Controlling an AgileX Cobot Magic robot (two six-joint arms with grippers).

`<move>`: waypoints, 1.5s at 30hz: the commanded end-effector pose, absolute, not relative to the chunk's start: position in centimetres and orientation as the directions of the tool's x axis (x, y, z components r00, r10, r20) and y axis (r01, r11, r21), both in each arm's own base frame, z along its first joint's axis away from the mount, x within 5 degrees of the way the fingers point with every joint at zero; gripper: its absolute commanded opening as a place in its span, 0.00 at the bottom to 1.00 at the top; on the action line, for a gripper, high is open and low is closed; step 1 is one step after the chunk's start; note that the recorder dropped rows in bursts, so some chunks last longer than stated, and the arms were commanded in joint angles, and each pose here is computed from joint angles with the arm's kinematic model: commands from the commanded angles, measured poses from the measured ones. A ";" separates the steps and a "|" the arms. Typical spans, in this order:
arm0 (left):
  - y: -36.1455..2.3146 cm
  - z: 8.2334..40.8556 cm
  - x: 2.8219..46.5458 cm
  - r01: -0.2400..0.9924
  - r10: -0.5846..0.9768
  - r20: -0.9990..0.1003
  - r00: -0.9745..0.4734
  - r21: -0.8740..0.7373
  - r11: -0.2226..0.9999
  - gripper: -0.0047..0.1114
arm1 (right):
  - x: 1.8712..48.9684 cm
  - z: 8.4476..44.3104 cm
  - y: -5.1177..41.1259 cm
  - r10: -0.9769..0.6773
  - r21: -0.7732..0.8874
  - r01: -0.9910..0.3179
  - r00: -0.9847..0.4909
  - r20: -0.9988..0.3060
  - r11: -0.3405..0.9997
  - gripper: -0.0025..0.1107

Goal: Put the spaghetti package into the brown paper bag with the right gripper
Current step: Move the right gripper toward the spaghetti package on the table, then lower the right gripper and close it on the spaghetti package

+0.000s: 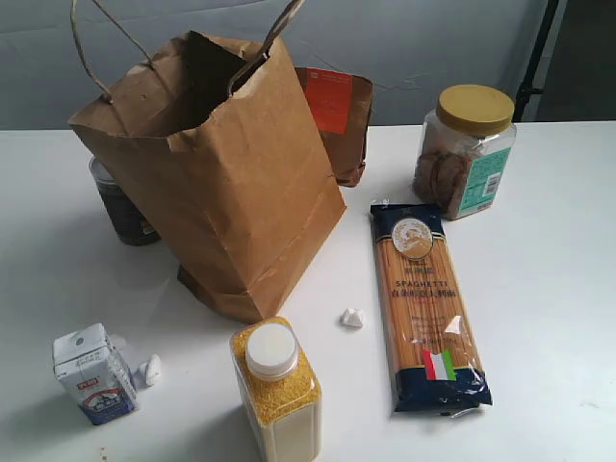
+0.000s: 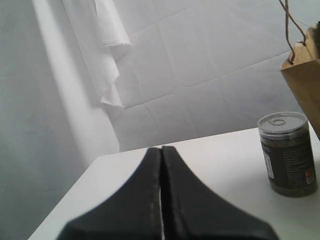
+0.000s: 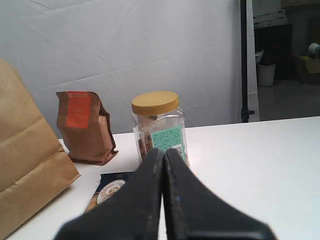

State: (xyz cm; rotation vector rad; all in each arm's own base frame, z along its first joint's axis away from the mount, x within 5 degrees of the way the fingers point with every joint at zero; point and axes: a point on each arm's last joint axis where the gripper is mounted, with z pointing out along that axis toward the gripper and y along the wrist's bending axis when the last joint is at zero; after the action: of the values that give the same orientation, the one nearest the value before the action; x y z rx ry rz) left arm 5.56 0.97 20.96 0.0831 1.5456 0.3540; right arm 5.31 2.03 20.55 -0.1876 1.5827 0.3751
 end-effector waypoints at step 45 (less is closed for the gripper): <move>1.0 20.9 5.6 -0.173 0.268 -0.963 -0.009 0.265 0.948 0.04 | 26.9 17.1 21.5 -0.318 0.009 -0.335 -0.903 -0.289 0.942 0.79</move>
State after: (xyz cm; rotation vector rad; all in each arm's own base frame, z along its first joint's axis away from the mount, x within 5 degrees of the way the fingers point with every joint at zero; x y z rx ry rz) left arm 5.56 0.97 20.96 0.0831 1.5456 0.3540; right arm 26.22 20.66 17.71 -0.4109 2.8409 0.0916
